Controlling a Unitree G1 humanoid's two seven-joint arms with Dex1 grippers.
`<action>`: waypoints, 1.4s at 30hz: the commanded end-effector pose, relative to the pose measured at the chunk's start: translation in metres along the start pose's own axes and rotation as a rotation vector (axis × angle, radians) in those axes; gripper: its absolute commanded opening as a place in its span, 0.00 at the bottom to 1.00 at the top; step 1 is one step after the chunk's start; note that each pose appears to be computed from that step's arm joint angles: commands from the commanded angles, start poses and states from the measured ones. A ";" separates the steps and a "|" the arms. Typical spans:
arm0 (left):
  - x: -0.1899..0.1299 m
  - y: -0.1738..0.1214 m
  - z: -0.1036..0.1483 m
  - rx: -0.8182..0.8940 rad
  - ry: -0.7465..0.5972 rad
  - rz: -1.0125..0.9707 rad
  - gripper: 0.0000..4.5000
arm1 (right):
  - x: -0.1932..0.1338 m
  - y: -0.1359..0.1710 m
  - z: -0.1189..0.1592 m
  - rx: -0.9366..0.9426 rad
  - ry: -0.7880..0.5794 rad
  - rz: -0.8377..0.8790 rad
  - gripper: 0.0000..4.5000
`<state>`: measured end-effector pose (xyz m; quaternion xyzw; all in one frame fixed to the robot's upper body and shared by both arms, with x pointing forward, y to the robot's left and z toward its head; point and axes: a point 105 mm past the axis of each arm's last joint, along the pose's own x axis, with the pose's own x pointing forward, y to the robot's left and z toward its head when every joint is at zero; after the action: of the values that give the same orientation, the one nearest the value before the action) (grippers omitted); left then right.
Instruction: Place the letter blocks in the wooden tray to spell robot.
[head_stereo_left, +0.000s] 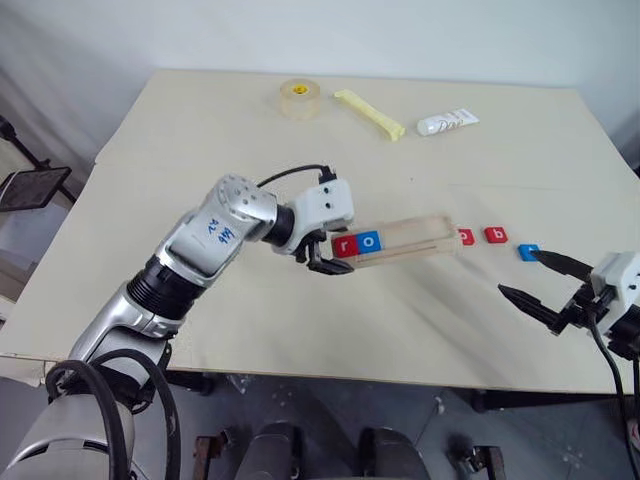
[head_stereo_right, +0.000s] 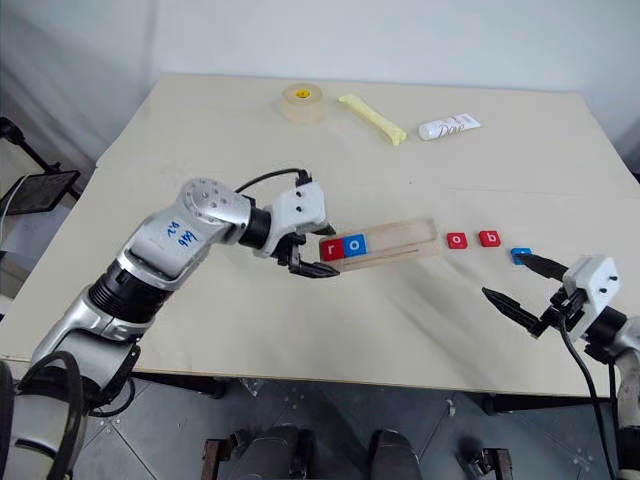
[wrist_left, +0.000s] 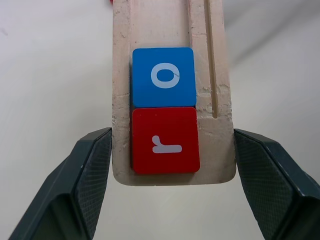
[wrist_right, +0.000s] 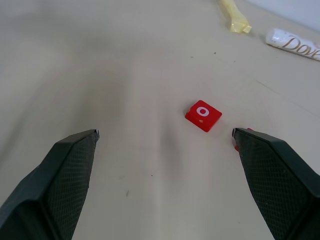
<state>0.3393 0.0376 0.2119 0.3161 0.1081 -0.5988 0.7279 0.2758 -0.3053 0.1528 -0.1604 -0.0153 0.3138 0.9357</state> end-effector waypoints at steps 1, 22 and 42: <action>-0.016 0.001 0.010 0.038 -0.032 -0.031 0.75 | -0.007 -0.006 0.014 -0.026 -0.037 -0.034 1.00; 0.008 -0.034 -0.029 0.118 0.159 -0.177 0.75 | -0.005 0.003 0.009 0.001 -0.039 -0.028 1.00; 0.060 -0.039 -0.021 0.129 0.144 -0.126 0.75 | -0.025 0.016 0.008 0.008 -0.032 -0.096 1.00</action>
<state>0.3263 0.0058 0.1408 0.3921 0.1626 -0.6196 0.6603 0.2492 -0.3015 0.1429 -0.1416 -0.0133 0.2837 0.9483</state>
